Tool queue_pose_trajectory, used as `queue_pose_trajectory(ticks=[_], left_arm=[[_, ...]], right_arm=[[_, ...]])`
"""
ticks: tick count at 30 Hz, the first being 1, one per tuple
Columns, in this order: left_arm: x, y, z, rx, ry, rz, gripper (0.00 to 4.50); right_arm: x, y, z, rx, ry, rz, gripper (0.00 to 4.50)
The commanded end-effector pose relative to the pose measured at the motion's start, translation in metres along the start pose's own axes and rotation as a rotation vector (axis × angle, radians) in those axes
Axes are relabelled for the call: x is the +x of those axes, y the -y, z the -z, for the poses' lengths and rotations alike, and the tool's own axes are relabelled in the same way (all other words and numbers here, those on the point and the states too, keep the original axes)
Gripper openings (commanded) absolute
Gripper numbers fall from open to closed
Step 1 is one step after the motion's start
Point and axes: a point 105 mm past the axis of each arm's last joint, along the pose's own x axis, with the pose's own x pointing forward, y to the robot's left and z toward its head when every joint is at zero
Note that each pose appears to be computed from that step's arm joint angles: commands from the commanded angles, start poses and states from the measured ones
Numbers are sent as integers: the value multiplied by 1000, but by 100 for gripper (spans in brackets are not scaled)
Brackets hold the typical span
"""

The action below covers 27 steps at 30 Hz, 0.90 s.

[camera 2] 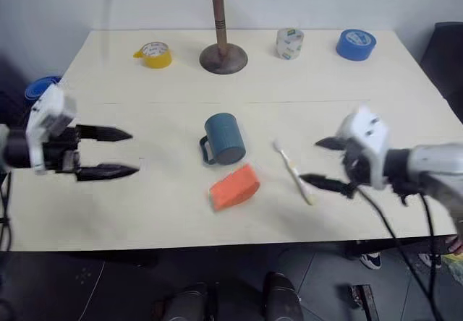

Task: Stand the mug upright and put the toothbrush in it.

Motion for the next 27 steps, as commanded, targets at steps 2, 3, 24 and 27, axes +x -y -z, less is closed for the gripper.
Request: queue_pose_trajectory(ticks=[2,3,24,27], left_arm=[[-14,11,-9,122,-35,60,450],[-15,10,-11,128,-27,55,450],[-13,21,-18,106,27,81,450],[-14,21,-18,105,30,79,450]], right_arm=[[33,-17,-15,-70,83,-83,450],[41,-21,-15,-110,85,-100,450],[87,-21,10,-711,-40,-52,450],[74,-14,14,-696,-68,-9,450]])
